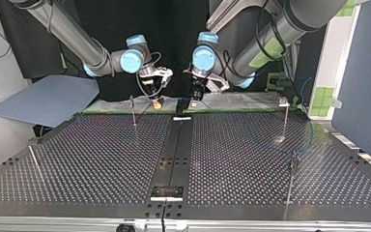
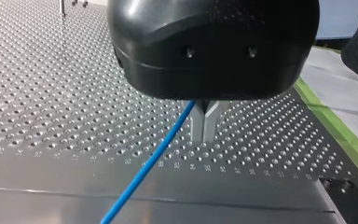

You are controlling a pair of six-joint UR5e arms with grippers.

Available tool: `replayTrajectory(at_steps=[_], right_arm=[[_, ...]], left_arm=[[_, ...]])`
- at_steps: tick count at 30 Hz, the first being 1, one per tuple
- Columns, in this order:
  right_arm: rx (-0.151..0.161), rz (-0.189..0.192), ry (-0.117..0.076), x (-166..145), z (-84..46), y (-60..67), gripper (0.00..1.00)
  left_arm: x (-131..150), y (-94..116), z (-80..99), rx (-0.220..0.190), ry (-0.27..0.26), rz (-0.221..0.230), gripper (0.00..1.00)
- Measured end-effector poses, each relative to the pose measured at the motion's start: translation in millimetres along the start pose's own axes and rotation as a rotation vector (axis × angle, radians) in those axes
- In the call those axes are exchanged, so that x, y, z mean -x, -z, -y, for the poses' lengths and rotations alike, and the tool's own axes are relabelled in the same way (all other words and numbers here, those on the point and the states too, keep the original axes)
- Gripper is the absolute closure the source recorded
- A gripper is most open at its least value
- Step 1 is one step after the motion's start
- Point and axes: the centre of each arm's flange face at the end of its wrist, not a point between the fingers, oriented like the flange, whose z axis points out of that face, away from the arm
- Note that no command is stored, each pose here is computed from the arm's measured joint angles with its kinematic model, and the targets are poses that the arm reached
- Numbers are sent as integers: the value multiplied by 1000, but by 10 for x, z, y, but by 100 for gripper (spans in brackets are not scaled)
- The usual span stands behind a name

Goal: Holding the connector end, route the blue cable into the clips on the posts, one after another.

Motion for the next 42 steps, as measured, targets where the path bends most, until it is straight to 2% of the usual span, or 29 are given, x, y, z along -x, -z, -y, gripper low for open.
replayTrajectory(at_steps=[9, 14, 24, 34, 42], right_arm=[[13, 47, -2, 416, -101, 7, 100], [21, 72, -3, 631, -147, 23, 100], [35, 64, -7, 747, -265, 93, 100], [63, 54, -12, 859, -416, 230, 100], [92, 58, -16, 944, -531, 348, 100]], left_arm=[[-28, 40, 105, -18, 15, 4, 100], [-198, 58, 173, -32, 6, -15, 100], [-623, 69, 319, -59, -5, -25, 100], [-1128, 170, 423, -83, -30, -94, 100], [-1216, 259, 559, -115, -37, -104, 100]])
